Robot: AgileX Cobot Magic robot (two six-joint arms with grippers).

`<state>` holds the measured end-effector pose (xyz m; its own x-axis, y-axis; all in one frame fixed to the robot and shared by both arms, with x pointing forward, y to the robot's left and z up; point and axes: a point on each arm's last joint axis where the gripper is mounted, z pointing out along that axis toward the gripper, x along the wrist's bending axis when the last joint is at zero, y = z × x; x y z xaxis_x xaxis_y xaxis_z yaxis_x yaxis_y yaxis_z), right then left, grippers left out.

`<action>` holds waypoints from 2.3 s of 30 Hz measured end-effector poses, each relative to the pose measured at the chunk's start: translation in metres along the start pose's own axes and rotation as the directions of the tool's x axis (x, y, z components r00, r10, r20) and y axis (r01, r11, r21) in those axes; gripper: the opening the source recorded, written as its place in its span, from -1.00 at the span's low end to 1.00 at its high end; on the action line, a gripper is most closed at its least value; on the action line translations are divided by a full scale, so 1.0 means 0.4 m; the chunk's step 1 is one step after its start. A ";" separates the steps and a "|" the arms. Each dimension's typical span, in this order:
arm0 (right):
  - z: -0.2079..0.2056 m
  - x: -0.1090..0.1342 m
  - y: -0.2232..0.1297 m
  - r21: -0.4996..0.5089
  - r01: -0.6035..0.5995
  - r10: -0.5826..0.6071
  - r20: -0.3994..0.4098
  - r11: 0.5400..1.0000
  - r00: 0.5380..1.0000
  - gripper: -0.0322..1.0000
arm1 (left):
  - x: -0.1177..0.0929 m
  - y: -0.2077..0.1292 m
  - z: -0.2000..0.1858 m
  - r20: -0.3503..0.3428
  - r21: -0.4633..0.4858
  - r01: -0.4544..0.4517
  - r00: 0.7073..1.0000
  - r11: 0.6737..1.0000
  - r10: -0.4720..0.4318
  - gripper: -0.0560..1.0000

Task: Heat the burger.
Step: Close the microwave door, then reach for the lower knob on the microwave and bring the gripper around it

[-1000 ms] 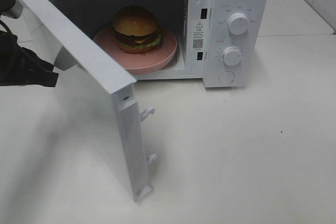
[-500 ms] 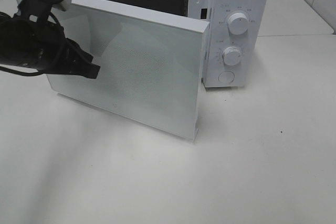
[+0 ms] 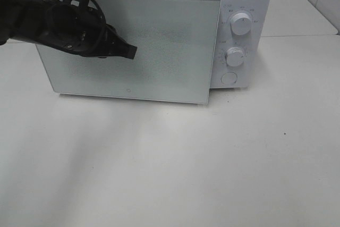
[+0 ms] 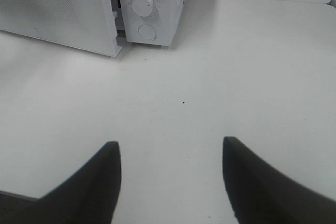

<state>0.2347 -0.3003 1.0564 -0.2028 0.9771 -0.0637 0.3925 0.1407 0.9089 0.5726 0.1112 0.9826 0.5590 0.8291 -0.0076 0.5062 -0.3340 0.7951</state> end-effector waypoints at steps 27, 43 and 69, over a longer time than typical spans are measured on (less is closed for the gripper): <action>0.000 0.000 0.000 0.000 0.000 0.000 0.001 1.000 1.000 0.13 | -0.133 0.121 0.123 0.175 -0.072 0.066 0.983 0.995 -0.053 -0.89; 0.000 0.000 0.000 0.000 0.000 0.000 0.001 1.000 1.000 0.13 | -0.177 0.143 0.162 0.205 -0.095 0.046 0.978 0.994 -0.026 -0.89; 0.000 0.000 0.000 0.000 0.000 0.000 0.002 1.000 1.000 0.13 | -0.142 0.139 -0.003 0.246 0.302 -0.239 0.955 0.923 0.167 -0.89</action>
<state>0.2347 -0.3004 1.0564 -0.2013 0.9774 -0.0644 0.3926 0.1407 0.9089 0.5682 0.0462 1.0282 0.7798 0.6255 -0.0237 0.5316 -0.6418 0.5526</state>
